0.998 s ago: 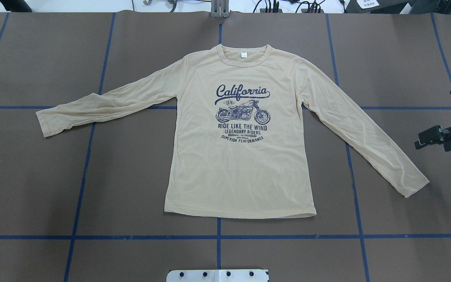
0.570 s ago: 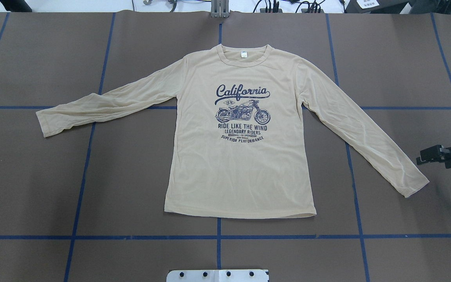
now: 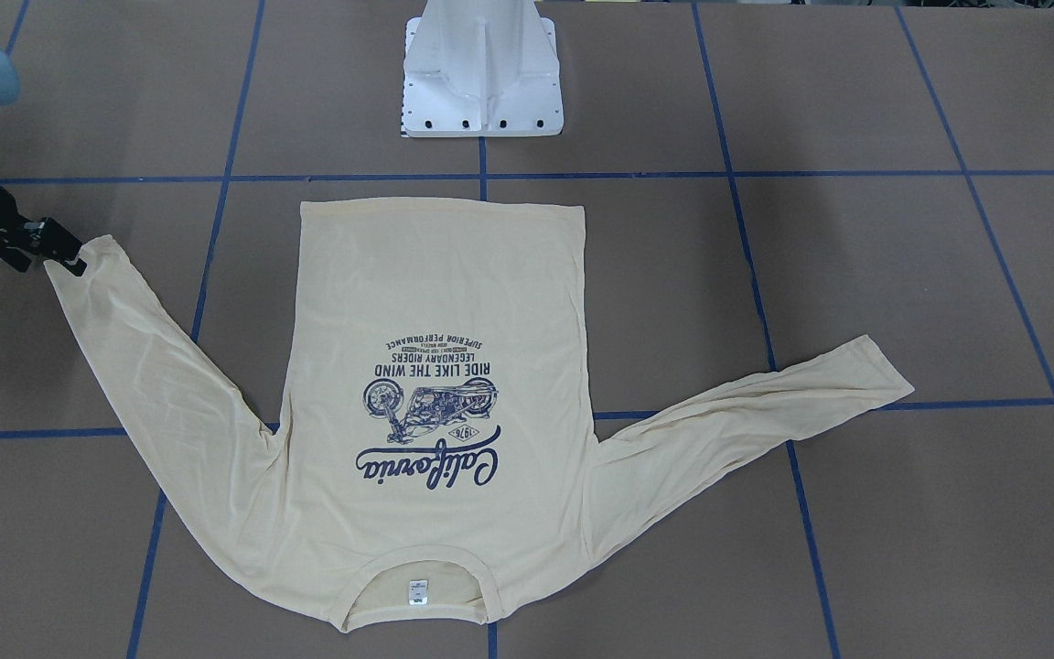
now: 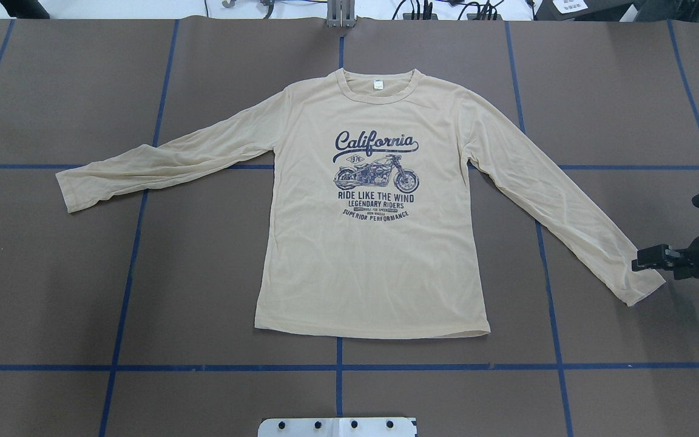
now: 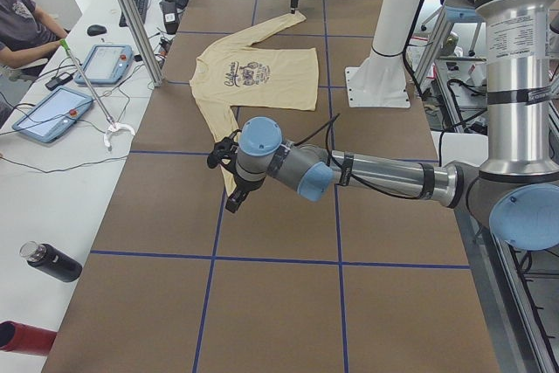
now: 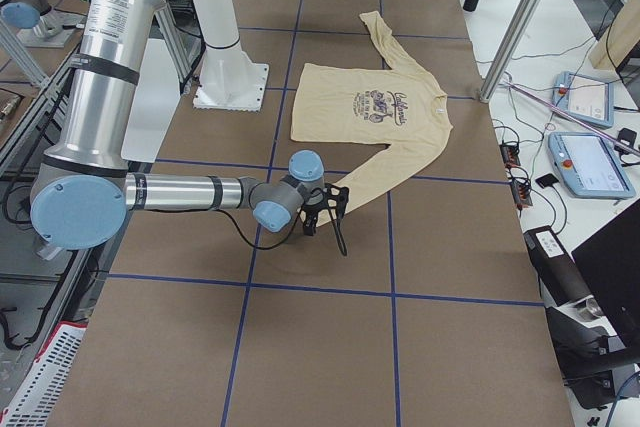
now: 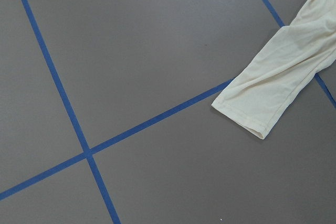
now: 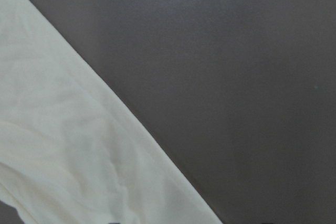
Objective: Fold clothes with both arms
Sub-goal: 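Reach the right gripper down to the sleeve cuff nearest it and grasp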
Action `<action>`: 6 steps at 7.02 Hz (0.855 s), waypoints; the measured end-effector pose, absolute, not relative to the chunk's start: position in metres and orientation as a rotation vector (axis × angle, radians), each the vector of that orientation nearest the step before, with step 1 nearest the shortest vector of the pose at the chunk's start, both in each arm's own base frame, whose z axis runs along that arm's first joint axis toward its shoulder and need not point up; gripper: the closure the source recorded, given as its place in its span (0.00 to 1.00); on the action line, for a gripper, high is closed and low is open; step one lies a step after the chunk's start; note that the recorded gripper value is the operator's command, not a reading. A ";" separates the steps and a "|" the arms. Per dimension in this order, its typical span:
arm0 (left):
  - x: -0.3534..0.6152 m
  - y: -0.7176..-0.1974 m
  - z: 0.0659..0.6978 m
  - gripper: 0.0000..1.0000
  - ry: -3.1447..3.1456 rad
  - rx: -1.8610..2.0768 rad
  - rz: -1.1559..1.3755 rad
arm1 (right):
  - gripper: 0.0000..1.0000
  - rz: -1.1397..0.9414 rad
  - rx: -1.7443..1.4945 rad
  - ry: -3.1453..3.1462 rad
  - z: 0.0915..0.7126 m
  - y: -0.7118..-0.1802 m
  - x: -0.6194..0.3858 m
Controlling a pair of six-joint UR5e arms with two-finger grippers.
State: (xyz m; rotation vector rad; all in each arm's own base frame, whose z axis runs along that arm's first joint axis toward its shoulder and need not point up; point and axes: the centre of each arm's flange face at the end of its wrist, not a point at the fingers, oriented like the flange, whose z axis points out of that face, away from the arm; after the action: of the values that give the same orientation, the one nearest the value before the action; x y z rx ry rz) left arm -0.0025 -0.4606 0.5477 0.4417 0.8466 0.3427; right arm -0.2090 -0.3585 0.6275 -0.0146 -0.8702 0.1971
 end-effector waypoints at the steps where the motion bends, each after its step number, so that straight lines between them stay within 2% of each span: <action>1: -0.003 -0.460 0.547 0.01 0.847 0.443 0.343 | 0.38 0.201 -0.022 -0.864 0.632 -0.354 -0.207; 4: -0.003 -0.460 0.546 0.01 0.847 0.445 0.343 | 0.67 0.210 -0.032 -0.855 0.637 -0.350 -0.204; 6: -0.003 -0.460 0.545 0.01 0.847 0.446 0.344 | 1.00 0.213 -0.036 -0.853 0.638 -0.349 -0.203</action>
State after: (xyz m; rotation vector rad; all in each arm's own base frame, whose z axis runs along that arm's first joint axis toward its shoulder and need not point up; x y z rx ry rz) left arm -0.0026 -0.4598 0.5452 0.4461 0.8466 0.3443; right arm -0.2030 -0.3492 0.6376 -0.0362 -0.8531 0.2130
